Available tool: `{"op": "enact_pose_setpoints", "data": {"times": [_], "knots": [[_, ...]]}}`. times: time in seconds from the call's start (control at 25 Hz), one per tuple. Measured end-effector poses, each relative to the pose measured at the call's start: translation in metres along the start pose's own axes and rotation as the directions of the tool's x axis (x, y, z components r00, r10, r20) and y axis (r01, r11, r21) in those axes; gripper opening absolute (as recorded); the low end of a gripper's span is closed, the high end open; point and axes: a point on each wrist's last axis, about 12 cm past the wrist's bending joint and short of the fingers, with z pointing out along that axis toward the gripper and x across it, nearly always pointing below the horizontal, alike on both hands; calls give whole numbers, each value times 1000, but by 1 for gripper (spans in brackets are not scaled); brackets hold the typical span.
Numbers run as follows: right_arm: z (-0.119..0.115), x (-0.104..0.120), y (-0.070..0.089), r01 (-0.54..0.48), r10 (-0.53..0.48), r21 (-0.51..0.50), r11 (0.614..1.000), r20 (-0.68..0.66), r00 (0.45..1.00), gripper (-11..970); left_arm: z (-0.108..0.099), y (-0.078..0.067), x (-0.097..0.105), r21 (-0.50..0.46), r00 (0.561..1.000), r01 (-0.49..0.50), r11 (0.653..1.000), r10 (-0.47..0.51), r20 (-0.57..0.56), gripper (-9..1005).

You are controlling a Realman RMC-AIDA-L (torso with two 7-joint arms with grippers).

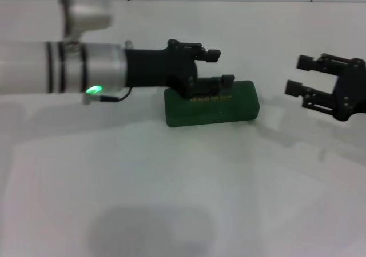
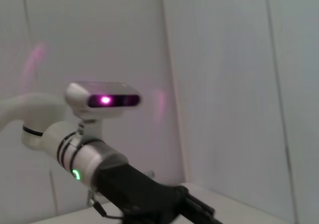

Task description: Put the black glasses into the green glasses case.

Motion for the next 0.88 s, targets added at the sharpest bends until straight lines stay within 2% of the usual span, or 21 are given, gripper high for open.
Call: {"op": "enact_pose_setpoints", "data": {"times": [0.2, 0.36, 0.48, 0.64, 0.88], "knots": [[17, -3, 4, 8, -10, -82, 997, -16, 1000, 597, -40, -26, 12, 110, 980, -145, 983, 128, 152, 622], [27, -5, 11, 27, -31, -163, 986, -21, 999, 623, -63, -35, 21, 109, 965, -163, 981, 135, 225, 622], [36, -6, 15, 81, -86, -202, 976, -15, 996, 660, -77, -41, 29, 87, 957, -164, 983, 137, 256, 622], [45, -4, 21, 156, -154, -220, 963, 26, 988, 709, -84, -47, 37, 76, 953, -157, 985, 130, 274, 622], [54, -1, 18, 161, -162, -197, 967, 10, 987, 742, -89, -45, 42, 52, 952, -125, 991, 105, 288, 622]]}}
